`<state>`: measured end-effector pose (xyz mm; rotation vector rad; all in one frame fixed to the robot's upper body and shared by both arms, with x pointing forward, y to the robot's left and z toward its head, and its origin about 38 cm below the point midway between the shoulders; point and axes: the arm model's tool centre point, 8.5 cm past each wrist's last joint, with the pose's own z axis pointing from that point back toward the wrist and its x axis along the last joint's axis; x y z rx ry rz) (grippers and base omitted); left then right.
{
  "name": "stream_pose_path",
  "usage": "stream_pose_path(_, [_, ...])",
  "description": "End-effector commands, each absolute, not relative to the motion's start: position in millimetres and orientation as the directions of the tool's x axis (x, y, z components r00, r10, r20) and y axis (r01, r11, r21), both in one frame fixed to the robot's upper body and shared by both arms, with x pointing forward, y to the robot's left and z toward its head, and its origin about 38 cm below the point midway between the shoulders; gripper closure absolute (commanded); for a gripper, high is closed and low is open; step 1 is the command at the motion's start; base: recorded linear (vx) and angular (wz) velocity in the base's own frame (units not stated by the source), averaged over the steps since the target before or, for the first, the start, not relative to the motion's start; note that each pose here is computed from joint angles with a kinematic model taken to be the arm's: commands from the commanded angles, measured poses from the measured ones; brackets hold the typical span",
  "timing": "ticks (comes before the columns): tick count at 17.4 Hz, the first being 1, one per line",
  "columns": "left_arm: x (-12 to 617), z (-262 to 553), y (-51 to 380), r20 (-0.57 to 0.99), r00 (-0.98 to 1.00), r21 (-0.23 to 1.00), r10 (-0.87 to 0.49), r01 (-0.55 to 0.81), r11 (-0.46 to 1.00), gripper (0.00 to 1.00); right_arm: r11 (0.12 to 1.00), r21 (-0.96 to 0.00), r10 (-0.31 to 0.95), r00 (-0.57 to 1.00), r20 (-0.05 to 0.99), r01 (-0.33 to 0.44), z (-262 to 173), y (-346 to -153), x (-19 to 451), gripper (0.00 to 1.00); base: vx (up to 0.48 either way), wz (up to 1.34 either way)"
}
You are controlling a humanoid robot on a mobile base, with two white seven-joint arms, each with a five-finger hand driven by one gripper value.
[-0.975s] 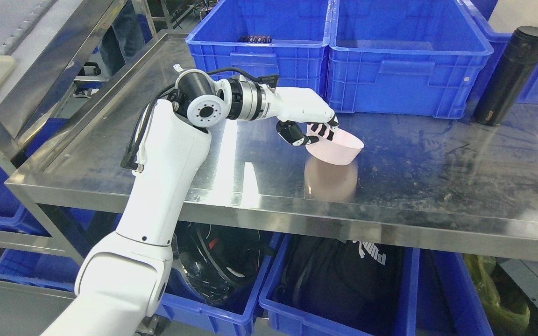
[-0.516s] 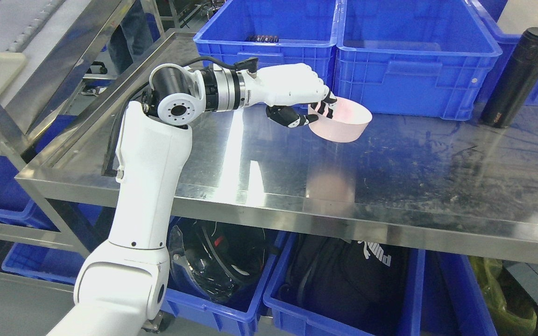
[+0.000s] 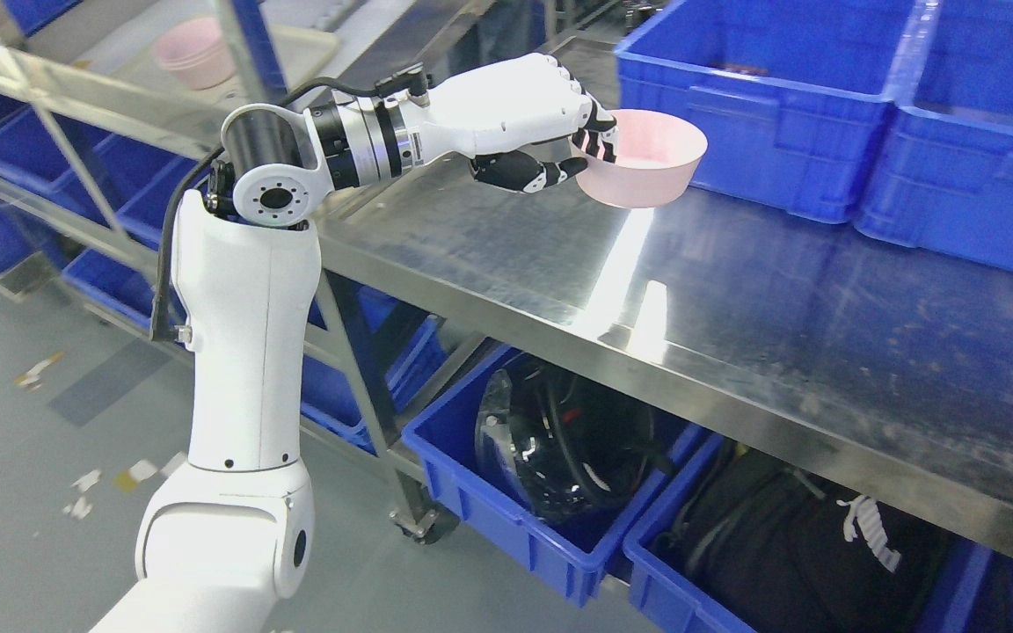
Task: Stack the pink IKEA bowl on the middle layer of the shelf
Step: 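Lift the pink bowl off the shelf with the left hand, then hold the pink bowl raised in the left hand while turning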
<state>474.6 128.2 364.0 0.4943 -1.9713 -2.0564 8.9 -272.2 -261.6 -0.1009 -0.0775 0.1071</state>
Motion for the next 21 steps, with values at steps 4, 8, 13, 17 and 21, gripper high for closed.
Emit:
stream_pose_path(4, [460.3, 394.1, 152.5, -0.146, -0.882, 0.987, -0.447, -0.160, -0.007, 1.00, 0.987, -0.123, 0.113, 0.990, 0.083, -0.102, -260.7, -283.2, 12.0, 0.00, -0.088, 0.80])
stream_pose_path(8, [458.6, 396.2, 152.7, -0.154, -0.881, 0.986, -0.448, -0.169, -0.007, 0.99, 0.987, -0.123, 0.113, 0.990, 0.083, -0.102, -260.7, -283.2, 12.0, 0.00, -0.079, 0.92])
stream_pose_path(13, [458.4, 395.9, 153.2, -0.153, -0.880, 0.986, -0.449, -0.169, -0.006, 0.99, 0.987, -0.123, 0.113, 0.990, 0.084, -0.102, -260.7, -283.2, 13.0, 0.00, -0.044, 1.03])
stream_pose_path(17, [458.5, 396.0, 153.7, -0.153, -0.880, 0.986, -0.450, -0.169, -0.005, 0.99, 0.987, -0.123, 0.113, 0.990, 0.084, -0.102, -260.7, -283.2, 13.0, 0.00, 0.007, 0.84])
stream_pose_path(21, [458.5, 395.5, 153.8, -0.152, -0.880, 0.986, -0.450, -0.168, -0.003, 0.99, 0.987, -0.123, 0.113, 0.990, 0.084, -0.102, -260.7, -283.2, 13.0, 0.00, 0.083, 0.52])
